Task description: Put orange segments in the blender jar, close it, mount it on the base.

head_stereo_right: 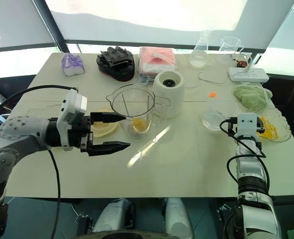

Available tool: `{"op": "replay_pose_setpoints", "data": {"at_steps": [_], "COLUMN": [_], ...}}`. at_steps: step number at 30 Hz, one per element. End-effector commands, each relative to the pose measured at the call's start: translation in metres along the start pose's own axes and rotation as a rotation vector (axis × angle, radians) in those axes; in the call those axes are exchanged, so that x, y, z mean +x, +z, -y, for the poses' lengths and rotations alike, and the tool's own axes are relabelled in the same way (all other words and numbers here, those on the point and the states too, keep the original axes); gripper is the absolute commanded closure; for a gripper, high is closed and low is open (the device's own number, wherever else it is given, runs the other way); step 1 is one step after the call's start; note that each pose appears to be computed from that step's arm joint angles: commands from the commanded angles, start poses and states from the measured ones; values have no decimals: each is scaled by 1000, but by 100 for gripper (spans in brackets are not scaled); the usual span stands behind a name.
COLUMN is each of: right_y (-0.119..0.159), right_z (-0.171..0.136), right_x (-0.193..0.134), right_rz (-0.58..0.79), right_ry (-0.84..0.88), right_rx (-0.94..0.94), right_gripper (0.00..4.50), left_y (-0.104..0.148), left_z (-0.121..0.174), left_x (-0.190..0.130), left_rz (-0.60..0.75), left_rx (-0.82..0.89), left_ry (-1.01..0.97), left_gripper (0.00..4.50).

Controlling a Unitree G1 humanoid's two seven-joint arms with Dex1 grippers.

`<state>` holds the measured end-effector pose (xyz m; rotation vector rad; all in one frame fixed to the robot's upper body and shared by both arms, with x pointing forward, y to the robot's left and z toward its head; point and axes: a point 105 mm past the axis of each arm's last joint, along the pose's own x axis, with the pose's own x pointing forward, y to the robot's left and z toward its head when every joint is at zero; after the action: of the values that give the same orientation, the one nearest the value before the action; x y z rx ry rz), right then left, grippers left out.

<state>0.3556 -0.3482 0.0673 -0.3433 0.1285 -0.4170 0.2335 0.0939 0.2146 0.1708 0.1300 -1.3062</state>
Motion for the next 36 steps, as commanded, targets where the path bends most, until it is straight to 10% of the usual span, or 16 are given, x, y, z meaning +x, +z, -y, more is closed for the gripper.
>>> {"op": "replay_pose_setpoints", "data": {"at_steps": [1, 6, 36], "right_y": [15, 14, 58], "right_z": [10, 9, 5], "right_x": [3, 3, -11], "right_rz": [58, 59, 229], "right_ry": [-33, -31, 76], "right_rx": [26, 27, 330], "right_gripper": [224, 442, 442], "left_y": [5, 6, -5], "left_z": [6, 4, 4], "left_x": [0, 1, 1], "left_rz": [4, 4, 2], "left_rx": [58, 59, 43], "left_ry": [-5, -4, 2], "left_gripper": [0, 0, 0]}}
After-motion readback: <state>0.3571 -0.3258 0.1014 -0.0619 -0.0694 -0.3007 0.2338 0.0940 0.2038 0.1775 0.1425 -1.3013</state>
